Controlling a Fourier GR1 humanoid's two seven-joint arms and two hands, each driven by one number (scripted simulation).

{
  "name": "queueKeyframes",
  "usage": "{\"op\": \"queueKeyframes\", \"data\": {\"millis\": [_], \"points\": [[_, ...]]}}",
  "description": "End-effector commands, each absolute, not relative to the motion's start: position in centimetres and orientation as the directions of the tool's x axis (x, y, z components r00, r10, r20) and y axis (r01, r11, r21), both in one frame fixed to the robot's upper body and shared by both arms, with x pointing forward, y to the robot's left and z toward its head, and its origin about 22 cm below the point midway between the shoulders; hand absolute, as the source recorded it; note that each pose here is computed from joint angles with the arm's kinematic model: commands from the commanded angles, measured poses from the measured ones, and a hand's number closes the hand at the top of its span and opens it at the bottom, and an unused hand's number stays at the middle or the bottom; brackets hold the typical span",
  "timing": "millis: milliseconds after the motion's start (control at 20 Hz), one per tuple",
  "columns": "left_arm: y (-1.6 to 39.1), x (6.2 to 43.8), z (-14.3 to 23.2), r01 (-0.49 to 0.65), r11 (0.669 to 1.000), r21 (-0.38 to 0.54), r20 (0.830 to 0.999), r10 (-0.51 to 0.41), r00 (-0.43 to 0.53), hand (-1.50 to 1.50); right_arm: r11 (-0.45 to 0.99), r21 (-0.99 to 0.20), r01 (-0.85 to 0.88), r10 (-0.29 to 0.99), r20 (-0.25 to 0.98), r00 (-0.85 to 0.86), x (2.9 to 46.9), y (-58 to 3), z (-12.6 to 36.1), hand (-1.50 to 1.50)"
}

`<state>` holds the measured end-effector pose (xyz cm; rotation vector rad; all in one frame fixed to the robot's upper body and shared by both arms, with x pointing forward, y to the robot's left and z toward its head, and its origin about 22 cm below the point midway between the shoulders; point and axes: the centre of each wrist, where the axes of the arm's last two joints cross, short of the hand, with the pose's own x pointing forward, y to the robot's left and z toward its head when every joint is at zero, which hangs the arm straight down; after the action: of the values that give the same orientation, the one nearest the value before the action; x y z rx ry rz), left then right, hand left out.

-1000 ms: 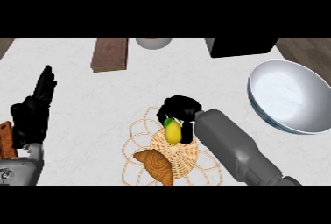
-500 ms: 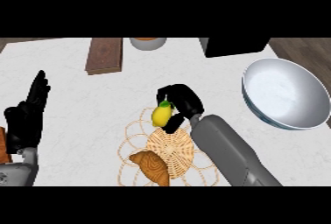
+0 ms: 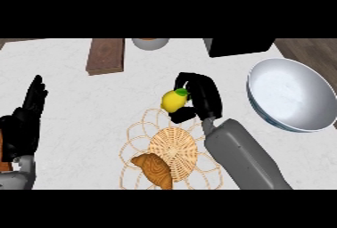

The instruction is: Pick the lemon from the placemat and place it in the bowl

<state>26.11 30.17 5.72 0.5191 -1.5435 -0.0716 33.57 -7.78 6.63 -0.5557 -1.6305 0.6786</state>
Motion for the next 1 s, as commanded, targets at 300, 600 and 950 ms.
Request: {"op": "queueKeyframes", "data": {"millis": [300,600,950], "points": [[28.5,26.9,6.4,-0.236,0.915,0.328,0.939,-0.343,-0.025,0.00,0.722,-0.617,0.314,0.661,0.749,-0.048,27.7,-17.7,14.7,1.50],[28.2,28.8,8.2,-0.177,0.928,0.329,0.938,-0.342,-0.053,0.00,0.677,-0.580,0.453,0.655,0.755,-0.014,24.7,-25.7,14.7,1.50],[25.4,29.4,8.2,-0.166,0.928,0.334,0.935,-0.348,-0.064,0.00,0.457,-0.712,0.534,0.791,0.599,0.122,27.3,-34.3,12.1,1.50]]}}
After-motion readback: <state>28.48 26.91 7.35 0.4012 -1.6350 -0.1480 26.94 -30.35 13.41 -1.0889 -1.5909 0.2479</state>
